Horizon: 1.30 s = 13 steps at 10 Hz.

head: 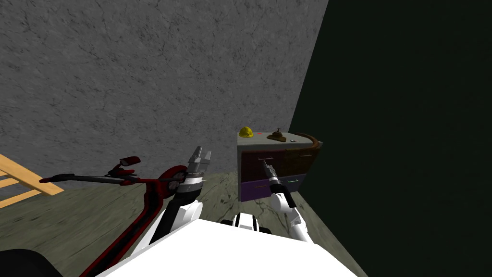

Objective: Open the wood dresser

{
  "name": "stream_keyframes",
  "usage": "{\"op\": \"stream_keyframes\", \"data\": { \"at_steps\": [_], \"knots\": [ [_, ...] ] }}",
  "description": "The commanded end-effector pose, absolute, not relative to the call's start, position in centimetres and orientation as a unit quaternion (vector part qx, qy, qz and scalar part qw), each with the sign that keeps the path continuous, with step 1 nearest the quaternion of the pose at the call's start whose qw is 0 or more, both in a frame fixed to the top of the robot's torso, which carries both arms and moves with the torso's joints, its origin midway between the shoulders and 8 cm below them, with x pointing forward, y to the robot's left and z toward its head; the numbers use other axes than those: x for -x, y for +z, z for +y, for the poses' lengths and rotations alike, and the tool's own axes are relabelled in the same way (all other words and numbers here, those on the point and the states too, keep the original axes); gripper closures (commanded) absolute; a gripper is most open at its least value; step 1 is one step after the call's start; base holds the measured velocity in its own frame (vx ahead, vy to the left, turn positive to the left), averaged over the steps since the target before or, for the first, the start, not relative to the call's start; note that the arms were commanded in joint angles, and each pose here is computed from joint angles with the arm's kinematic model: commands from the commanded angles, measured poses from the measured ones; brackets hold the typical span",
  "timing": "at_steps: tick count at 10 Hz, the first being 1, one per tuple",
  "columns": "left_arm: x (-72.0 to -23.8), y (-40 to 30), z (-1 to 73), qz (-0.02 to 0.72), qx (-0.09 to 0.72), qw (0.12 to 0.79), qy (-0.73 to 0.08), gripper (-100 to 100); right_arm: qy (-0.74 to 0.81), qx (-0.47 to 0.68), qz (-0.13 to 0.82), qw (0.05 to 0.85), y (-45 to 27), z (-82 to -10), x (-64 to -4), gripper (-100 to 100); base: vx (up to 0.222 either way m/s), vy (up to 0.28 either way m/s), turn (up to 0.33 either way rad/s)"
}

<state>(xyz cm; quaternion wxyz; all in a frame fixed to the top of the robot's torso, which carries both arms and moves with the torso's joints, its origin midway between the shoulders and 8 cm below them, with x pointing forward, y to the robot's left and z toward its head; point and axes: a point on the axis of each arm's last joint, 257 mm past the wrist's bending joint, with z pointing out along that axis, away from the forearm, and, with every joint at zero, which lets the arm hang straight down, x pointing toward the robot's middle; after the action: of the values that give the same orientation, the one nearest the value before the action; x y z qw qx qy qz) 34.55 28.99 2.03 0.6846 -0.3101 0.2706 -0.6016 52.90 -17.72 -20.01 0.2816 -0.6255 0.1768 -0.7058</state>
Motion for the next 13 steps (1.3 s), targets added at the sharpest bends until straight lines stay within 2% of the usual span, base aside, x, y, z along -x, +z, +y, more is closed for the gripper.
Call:
{"op": "stream_keyframes", "data": {
  "at_steps": [1, 7, 11, 12, 13],
  "knots": [
    [-34.6, 2.0, 29.0, 0.271, 0.31, 0.685, -0.602, 0, -0.682, 0.623, 0.209, 0.32, -20.7, -16.2, -53.3, -100, -0.003, -0.046, 0.044],
    [-34.6, 2.0, 29.0, 0.271, 0.31, 0.685, -0.602, 0, -0.609, 0.596, 0.304, 0.426, -21.2, -10.0, -53.9, -100, -0.003, -0.044, 0.072],
    [-34.5, 2.0, 29.0, 0.271, 0.31, 0.685, -0.602, 0, -0.607, 0.594, 0.305, 0.43, -20.8, -9.8, -54.1, -100, 0.026, 0.005, -0.016],
    [-34.5, 2.0, 29.0, 0.271, 0.31, 0.685, -0.602, 0, -0.607, 0.595, 0.305, 0.43, -20.8, -9.7, -54.1, 100, 0.006, 0.003, 0.004],
    [-34.6, 2.0, 29.0, 0.271, 0.31, 0.685, -0.602, 0, -0.606, 0.595, 0.303, 0.432, -20.5, -9.6, -54.1, 100, -0.092, -0.025, -0.043]
  ]
}}
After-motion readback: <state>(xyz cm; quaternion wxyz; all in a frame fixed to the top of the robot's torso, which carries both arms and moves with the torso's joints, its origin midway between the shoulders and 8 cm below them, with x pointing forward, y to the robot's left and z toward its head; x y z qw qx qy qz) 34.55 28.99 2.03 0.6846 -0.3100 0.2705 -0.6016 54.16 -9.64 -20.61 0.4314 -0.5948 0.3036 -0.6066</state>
